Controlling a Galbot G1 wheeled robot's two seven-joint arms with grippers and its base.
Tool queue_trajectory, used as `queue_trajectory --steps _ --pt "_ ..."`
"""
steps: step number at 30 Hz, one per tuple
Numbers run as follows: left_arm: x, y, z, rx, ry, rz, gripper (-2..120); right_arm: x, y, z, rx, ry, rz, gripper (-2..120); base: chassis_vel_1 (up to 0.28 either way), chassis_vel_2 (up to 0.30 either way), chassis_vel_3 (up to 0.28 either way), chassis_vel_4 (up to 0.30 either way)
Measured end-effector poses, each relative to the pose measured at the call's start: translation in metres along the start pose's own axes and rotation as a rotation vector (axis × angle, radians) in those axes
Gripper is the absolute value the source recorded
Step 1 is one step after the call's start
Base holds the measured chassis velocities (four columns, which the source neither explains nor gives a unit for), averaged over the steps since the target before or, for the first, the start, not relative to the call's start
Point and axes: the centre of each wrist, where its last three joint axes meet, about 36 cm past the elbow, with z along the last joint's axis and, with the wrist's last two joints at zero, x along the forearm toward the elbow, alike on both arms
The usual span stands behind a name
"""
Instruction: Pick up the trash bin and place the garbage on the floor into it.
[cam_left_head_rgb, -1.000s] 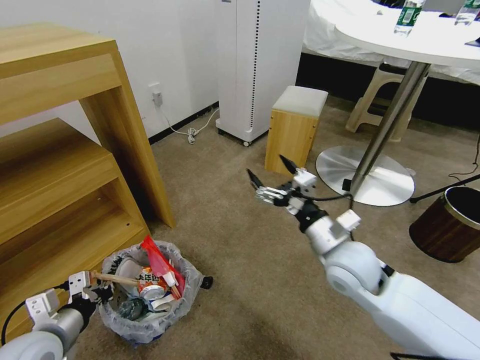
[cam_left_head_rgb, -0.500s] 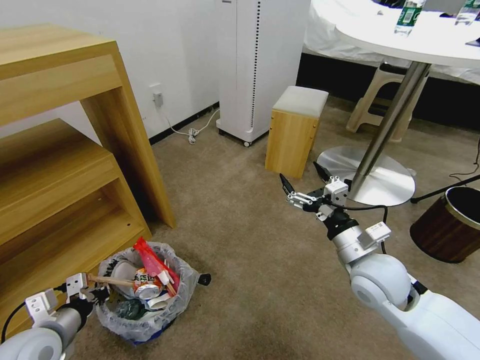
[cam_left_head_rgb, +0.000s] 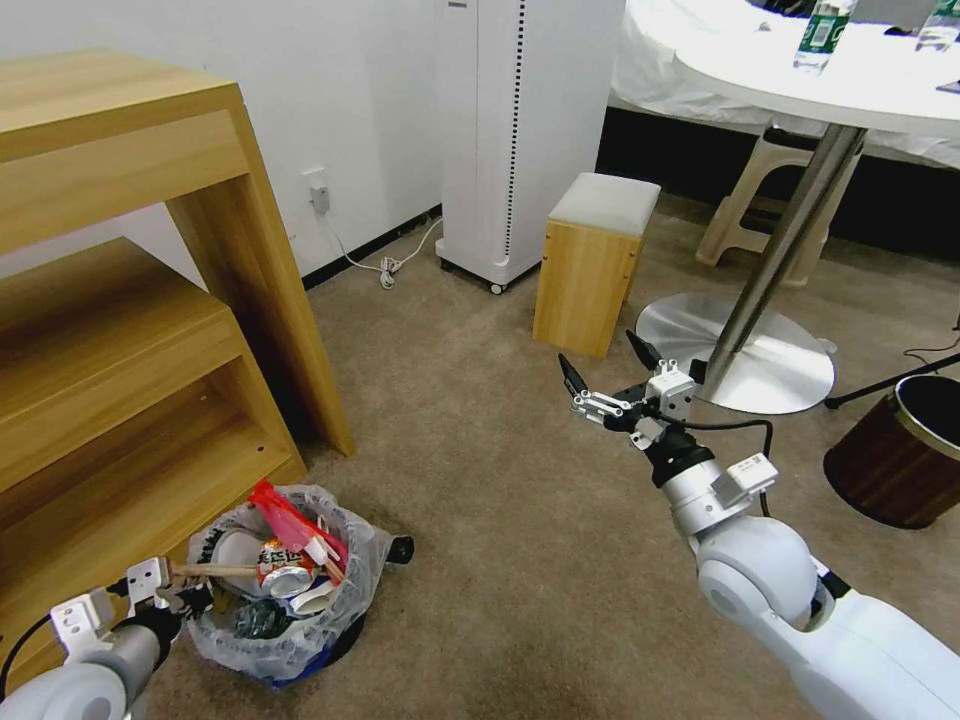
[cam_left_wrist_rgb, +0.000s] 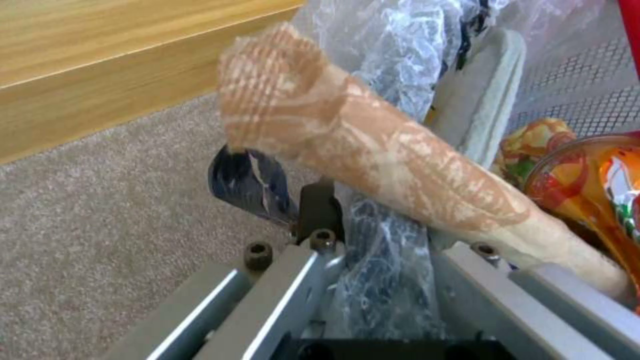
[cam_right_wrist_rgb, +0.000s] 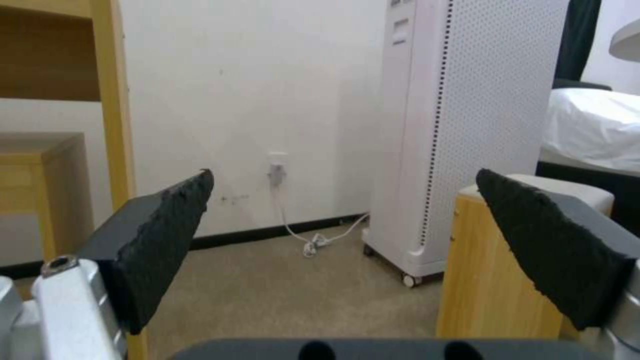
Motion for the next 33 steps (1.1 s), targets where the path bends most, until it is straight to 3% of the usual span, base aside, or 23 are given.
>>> queue_trajectory --steps 7,10,21,33 --pt "0.003 -0.001 0.002 -0.007 0.000 -0.006 12 -0.001 0.000 0.002 0.000 -0.002 0.002 100 0.000 0.000 0.000 0.000" --pt "0.008 -0.002 0.003 -0.011 0.003 -0.008 30 -0.004 0.004 0.002 -0.008 -0.009 -0.009 100 0.000 0.000 0.000 0.000" --pt "0.021 0.000 0.008 -0.039 0.029 -0.023 66 -0.009 0.013 0.003 -0.023 -0.013 -0.029 100 0.000 0.000 0.000 0.000" --pt "0.031 -0.002 0.013 -0.048 0.048 -0.033 68 -0.013 0.022 0.003 -0.037 -0.019 -0.050 100 0.000 0.000 0.000 0.000"
